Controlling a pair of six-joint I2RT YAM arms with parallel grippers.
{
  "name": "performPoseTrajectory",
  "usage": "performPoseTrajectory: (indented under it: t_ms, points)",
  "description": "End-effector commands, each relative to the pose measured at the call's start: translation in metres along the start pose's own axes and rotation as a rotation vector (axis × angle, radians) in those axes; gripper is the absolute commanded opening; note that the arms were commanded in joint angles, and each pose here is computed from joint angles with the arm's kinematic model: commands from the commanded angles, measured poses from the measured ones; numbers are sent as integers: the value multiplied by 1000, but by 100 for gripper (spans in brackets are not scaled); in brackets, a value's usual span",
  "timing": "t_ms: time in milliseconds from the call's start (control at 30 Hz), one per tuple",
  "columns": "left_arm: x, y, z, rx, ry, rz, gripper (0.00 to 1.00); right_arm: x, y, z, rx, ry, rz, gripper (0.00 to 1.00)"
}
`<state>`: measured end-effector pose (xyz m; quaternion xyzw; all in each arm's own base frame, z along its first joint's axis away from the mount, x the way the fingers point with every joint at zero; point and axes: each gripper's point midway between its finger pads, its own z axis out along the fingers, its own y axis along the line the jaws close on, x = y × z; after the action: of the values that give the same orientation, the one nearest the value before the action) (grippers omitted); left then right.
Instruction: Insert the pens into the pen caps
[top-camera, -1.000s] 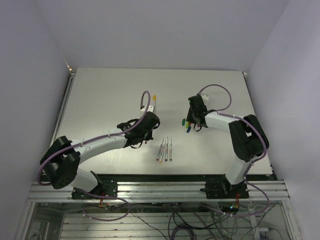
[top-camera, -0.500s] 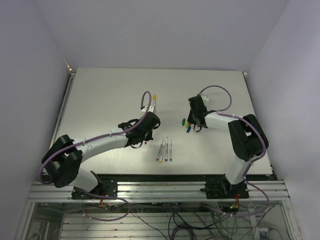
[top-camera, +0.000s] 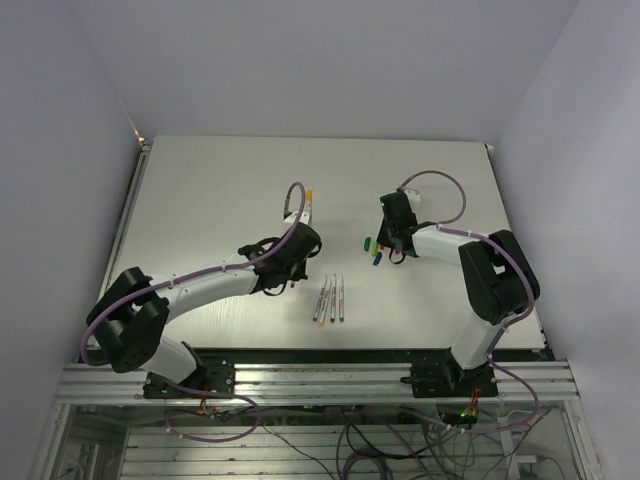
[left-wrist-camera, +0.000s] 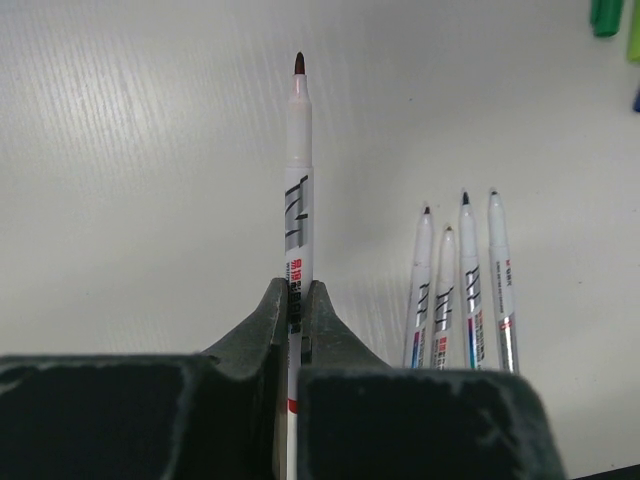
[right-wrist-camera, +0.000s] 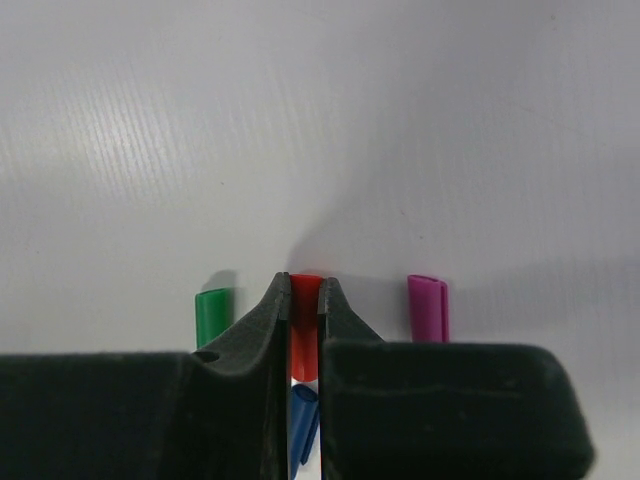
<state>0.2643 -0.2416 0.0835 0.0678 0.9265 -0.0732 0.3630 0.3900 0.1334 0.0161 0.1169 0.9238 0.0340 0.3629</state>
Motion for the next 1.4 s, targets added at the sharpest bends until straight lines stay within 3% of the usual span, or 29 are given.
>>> performPoseTrajectory:
  t_ms: [0,333,933,1167,1367]
  points:
    - [-30,-19,-1,76,-95,-36,7,-40,-5,-13,-3,-106,28,0]
    - [-57,-44,1,165,-175,-16,7,-127,14,-81,-140,-387,30,0]
    - [-107,-107,-63,633,-481,3,7,-141,59,-204,-667,-640,90,0]
    - [-107,-139,-88,848,-471,-9,7,-150,76,-230,-819,-729,104,0]
    - [-108,-146,-98,906,-460,-61,7,-158,79,-246,-889,-795,138,0]
